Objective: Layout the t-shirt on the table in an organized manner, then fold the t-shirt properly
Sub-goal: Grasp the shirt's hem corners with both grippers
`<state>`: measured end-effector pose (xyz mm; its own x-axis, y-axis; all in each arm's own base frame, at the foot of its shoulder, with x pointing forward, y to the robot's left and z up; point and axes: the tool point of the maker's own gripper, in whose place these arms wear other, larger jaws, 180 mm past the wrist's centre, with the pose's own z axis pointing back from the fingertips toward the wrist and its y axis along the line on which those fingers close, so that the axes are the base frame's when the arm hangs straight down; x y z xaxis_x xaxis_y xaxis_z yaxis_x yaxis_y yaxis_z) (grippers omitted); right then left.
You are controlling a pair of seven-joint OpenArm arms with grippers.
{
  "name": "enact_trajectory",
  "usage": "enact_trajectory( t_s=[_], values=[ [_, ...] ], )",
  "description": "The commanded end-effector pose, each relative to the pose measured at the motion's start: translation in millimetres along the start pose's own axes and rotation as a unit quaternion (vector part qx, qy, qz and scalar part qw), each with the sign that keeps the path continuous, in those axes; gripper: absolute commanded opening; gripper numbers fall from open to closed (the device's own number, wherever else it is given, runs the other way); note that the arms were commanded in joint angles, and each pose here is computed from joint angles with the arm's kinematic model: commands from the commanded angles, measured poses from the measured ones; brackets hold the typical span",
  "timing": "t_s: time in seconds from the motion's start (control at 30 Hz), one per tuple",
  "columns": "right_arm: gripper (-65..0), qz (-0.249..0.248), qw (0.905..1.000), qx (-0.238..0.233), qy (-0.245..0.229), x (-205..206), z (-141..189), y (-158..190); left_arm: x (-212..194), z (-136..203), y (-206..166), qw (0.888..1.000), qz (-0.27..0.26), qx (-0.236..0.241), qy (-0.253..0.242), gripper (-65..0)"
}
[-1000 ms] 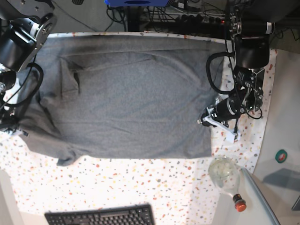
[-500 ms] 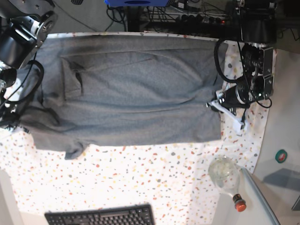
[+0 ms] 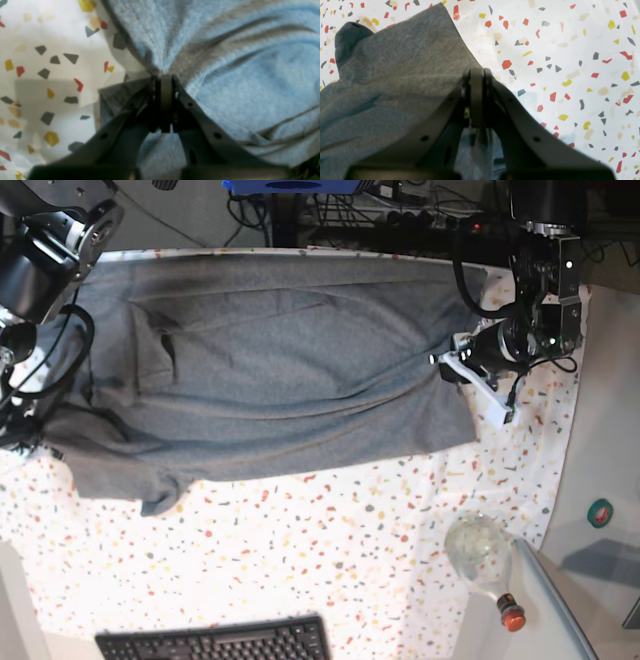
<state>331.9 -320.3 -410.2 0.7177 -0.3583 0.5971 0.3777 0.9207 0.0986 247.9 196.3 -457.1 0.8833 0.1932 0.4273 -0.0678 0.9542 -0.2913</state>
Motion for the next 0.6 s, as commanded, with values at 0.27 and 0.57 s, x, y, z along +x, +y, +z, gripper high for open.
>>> enact_trajectory(
  t_s=[0.27, 0.57],
  values=[
    [-65.0, 0.002, 0.9994, 0.0, -0.034, 26, 5, -1, 56, 42, 52, 0.995, 0.05, 0.051, -0.074, -3.5],
    [-65.0, 0.048, 0.9982, 0.019, -0.03, 27, 2, 27, 99, 4, 63, 0.989, 0.131, 0.026, -0.066, -3.5]
  ],
)
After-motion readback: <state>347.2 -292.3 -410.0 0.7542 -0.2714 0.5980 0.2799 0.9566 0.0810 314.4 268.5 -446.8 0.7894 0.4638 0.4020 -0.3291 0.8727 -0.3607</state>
